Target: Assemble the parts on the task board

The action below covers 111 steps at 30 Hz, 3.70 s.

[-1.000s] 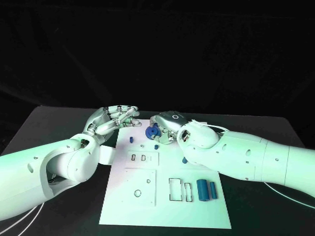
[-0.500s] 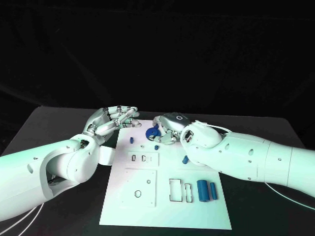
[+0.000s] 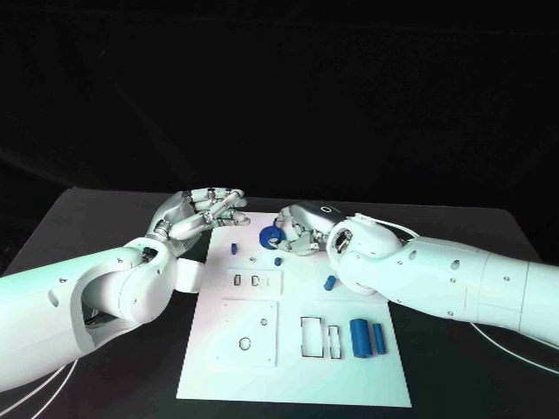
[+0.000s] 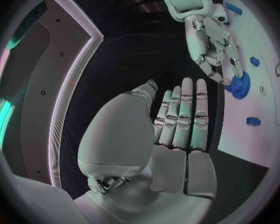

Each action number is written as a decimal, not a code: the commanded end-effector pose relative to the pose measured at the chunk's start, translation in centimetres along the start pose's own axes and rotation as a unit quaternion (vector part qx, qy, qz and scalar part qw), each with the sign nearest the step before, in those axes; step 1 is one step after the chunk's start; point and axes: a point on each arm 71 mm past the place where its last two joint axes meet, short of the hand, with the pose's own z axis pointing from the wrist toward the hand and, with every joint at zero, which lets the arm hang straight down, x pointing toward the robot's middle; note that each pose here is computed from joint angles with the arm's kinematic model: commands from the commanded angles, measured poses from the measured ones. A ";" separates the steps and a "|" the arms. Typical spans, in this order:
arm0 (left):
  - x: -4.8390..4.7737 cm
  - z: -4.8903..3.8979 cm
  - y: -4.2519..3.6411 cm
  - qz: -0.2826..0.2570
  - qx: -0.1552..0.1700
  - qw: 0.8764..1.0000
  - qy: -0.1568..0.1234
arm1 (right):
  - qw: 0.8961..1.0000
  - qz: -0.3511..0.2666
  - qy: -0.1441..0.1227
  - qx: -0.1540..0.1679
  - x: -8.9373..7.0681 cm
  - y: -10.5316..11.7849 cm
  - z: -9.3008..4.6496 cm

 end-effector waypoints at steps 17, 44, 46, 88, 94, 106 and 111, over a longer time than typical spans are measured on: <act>-0.74 0.41 0.10 -0.004 0.006 1.000 0.003 | 0.976 0.189 -0.075 -0.072 -4.8 -4.6 -4.8; -1.01 0.53 0.63 -0.012 0.002 1.000 0.024 | 0.974 0.203 -0.017 0.095 -3.6 -17.6 -12.6; -1.01 0.52 0.65 -0.012 0.001 1.000 0.024 | 0.975 0.200 -0.015 0.098 -3.2 -17.5 -12.4; -1.02 0.39 0.72 -0.009 -0.005 1.000 0.019 | 0.975 0.204 0.008 0.088 -0.5 -15.0 -9.6; -1.04 0.38 0.72 -0.009 -0.006 1.000 0.019 | 0.975 0.205 0.009 0.087 -0.3 -14.9 -9.4; -1.00 0.36 0.73 -0.010 -0.007 1.000 0.021 | 0.975 0.204 0.010 0.089 -0.2 -14.9 -9.3; -1.02 0.35 0.73 -0.010 -0.008 1.000 0.021 | 0.976 0.201 0.011 0.089 -0.1 -14.9 -9.3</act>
